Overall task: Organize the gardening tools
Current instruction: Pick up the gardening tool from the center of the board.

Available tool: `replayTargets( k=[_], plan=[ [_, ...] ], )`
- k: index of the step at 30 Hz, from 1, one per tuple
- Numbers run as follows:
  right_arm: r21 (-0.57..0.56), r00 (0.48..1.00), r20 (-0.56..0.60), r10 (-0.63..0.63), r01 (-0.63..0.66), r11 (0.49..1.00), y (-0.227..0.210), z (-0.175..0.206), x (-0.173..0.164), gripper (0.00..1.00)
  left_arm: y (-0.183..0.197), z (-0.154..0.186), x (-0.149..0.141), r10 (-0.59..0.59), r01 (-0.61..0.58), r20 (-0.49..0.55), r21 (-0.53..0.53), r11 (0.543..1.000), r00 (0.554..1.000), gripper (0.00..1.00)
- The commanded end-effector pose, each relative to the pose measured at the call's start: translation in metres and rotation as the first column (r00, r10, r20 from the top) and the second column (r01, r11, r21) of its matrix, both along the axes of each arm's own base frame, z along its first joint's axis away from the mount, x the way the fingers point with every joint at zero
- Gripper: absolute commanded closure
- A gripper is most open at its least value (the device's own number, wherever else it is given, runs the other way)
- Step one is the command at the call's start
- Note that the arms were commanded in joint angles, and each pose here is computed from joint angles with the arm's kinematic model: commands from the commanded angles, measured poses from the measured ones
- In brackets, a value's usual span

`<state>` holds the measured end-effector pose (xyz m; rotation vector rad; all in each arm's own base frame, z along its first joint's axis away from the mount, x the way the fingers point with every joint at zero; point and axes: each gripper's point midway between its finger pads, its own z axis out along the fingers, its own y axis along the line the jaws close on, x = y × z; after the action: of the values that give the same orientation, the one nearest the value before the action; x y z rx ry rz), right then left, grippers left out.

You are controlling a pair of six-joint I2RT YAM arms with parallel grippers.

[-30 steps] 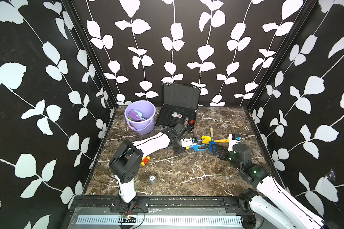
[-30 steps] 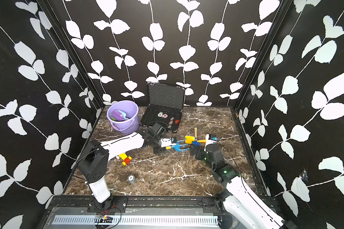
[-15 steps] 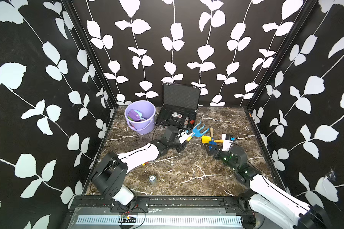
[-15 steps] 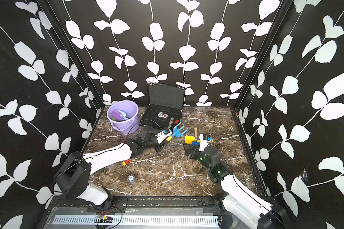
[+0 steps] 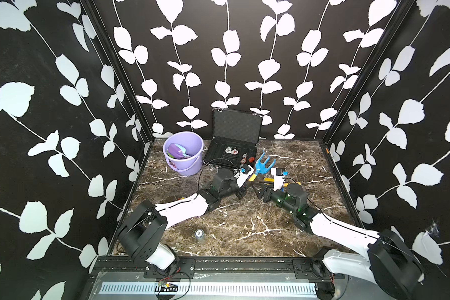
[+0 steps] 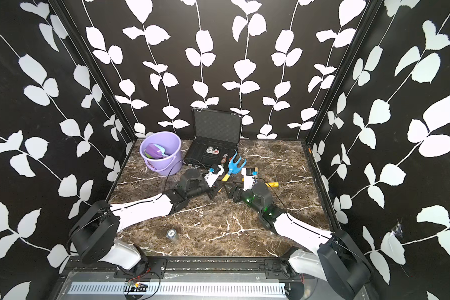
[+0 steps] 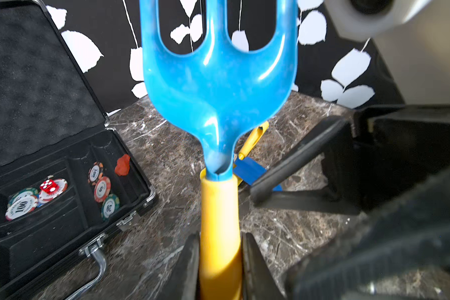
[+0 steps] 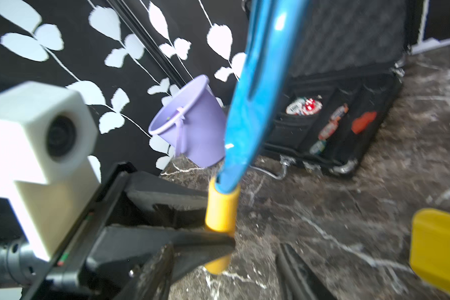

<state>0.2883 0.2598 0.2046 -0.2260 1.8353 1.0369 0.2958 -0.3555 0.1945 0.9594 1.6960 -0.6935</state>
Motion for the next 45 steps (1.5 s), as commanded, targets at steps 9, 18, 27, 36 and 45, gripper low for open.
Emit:
replayTargets(
  k=[9,18,27,36,45],
  plan=[
    [0.08,0.986,0.152,-0.063,0.052,0.995,0.004,0.037,0.018,0.42,-0.005,0.015,-0.009,-0.039,0.039,0.009,-0.083,0.996,0.999,1.0],
    [0.085,0.985,0.162,-0.054,0.04,0.996,0.014,0.039,0.026,0.59,-0.007,0.015,-0.013,-0.056,0.056,0.006,-0.089,0.994,0.998,1.0],
    [0.059,0.984,0.176,-0.031,0.021,0.998,0.017,0.037,0.025,0.94,-0.005,0.011,-0.017,-0.063,0.062,-0.01,-0.082,0.995,0.998,0.85],
    [0.001,0.98,0.201,0.0,0.0,1.0,0.019,0.037,0.023,1.0,0.001,0.015,-0.028,-0.088,0.085,-0.027,-0.098,0.992,0.996,0.37],
    [-0.123,0.978,0.192,0.085,-0.062,0.99,0.02,0.027,0.008,1.0,0.027,0.034,-0.022,-0.076,0.052,-0.098,-0.23,0.972,0.992,0.3]
  ],
)
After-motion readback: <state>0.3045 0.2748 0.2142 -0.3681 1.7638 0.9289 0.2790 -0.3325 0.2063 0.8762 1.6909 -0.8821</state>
